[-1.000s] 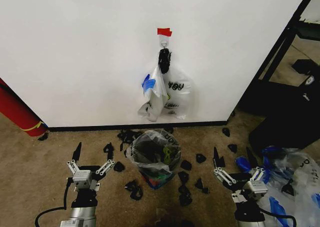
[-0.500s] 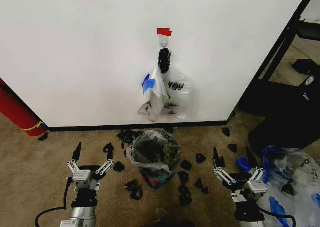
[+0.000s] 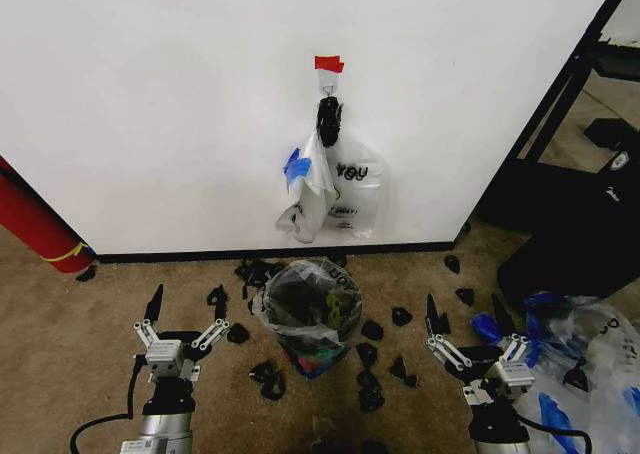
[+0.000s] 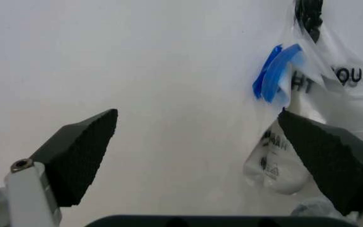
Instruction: Pick up the garbage bag from the wall and place it over the trash bin.
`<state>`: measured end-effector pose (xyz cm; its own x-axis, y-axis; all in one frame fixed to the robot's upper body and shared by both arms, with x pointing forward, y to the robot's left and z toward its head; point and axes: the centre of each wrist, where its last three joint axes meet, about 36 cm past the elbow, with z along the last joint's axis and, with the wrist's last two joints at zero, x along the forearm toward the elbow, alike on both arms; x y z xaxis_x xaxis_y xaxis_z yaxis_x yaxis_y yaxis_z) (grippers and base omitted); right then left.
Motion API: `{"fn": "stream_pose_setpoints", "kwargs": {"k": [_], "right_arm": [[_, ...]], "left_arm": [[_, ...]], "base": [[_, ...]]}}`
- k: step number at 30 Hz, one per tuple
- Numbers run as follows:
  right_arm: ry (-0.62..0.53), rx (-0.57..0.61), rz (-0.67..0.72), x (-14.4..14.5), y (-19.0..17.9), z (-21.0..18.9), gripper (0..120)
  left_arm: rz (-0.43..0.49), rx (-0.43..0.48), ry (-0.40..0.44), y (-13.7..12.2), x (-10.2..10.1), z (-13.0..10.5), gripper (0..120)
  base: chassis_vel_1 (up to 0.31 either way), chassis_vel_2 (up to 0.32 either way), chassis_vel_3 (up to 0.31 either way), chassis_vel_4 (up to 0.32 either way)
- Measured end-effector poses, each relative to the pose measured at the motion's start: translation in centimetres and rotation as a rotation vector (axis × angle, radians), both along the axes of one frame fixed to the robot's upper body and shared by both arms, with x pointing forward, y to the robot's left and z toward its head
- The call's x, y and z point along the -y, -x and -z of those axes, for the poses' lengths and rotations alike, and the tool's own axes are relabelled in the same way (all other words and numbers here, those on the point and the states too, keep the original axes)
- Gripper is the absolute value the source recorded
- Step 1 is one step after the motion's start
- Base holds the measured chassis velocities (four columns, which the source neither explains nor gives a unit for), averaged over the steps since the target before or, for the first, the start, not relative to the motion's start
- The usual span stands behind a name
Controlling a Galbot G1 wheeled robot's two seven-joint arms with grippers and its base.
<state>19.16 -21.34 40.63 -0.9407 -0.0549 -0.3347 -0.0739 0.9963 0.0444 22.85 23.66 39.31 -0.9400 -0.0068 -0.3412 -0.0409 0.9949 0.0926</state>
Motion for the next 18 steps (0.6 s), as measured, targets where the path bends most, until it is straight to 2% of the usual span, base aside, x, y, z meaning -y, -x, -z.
{"fn": "stream_pose_setpoints", "kwargs": {"k": [18], "right_arm": [[0.000,0.000,0.000,0.00,0.00,0.00,100]], "left_arm": [[0.000,0.000,0.000,0.00,0.00,0.00,100]], "base": [[0.000,0.000,0.000,0.000]]}}
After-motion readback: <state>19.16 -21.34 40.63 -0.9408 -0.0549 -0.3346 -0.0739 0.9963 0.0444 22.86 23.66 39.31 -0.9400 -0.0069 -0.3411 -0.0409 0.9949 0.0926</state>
